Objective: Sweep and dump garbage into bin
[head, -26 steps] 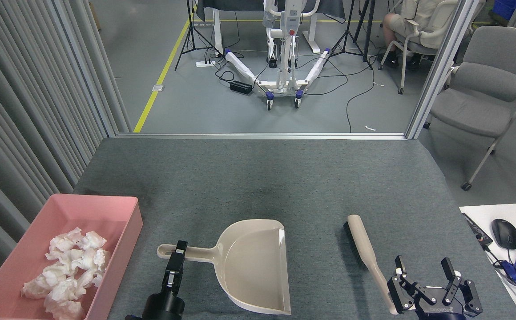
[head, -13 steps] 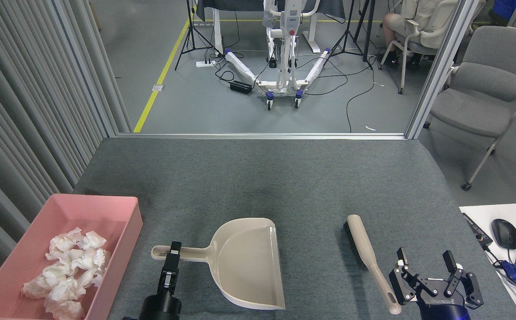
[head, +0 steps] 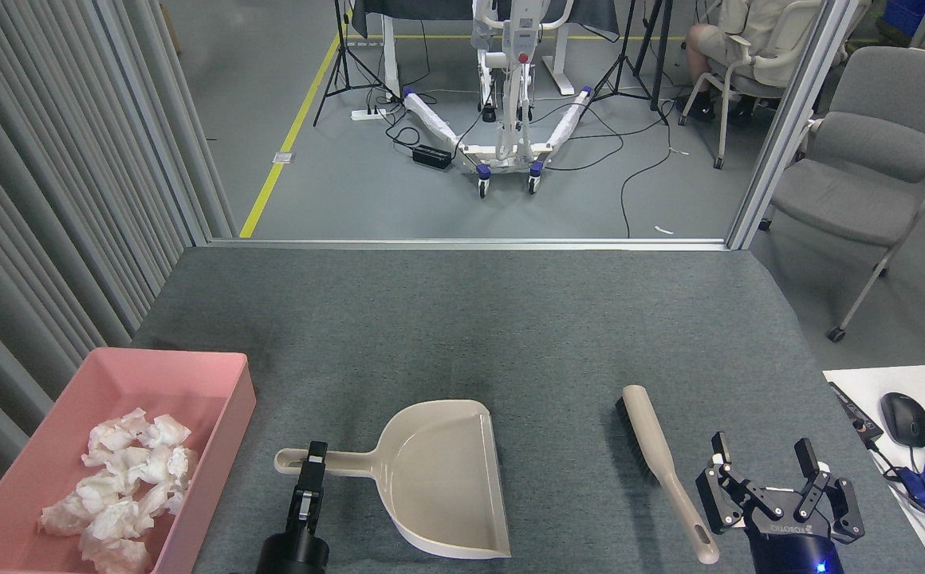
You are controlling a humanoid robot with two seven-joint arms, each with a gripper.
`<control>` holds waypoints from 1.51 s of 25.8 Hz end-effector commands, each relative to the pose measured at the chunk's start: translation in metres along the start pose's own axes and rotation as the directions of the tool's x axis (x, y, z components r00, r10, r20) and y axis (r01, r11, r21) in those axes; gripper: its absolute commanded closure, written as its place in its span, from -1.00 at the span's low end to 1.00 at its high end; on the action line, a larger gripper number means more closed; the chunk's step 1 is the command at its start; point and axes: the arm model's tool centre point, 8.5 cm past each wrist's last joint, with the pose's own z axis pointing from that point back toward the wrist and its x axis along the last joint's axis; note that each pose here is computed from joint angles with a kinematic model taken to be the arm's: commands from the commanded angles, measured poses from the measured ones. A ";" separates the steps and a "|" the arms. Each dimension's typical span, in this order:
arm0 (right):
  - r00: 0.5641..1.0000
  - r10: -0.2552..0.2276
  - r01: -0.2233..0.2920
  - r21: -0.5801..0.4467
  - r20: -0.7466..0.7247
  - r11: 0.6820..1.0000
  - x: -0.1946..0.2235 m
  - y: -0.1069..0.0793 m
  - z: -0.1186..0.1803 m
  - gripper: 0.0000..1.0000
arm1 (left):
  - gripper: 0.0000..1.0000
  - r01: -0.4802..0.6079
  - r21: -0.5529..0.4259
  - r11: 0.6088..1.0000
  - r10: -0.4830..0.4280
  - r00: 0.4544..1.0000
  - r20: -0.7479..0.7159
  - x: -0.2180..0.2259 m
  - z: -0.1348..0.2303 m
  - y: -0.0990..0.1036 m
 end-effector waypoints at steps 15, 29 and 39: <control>1.000 0.007 -0.007 0.007 -0.001 1.000 0.003 0.004 0.004 -0.95 | -1.00 -0.022 -0.011 1.000 0.022 1.000 -0.017 0.000 0.028 -0.001; 1.000 -0.019 0.019 -0.024 0.016 1.000 0.018 -0.002 -0.005 -0.96 | -1.00 0.195 -0.044 0.980 -0.187 0.972 0.143 0.032 0.098 0.028; 0.999 -0.027 0.028 -0.034 0.020 0.999 0.016 -0.002 -0.007 -0.96 | -1.00 0.699 0.115 0.706 -0.695 0.654 0.298 0.067 0.087 0.058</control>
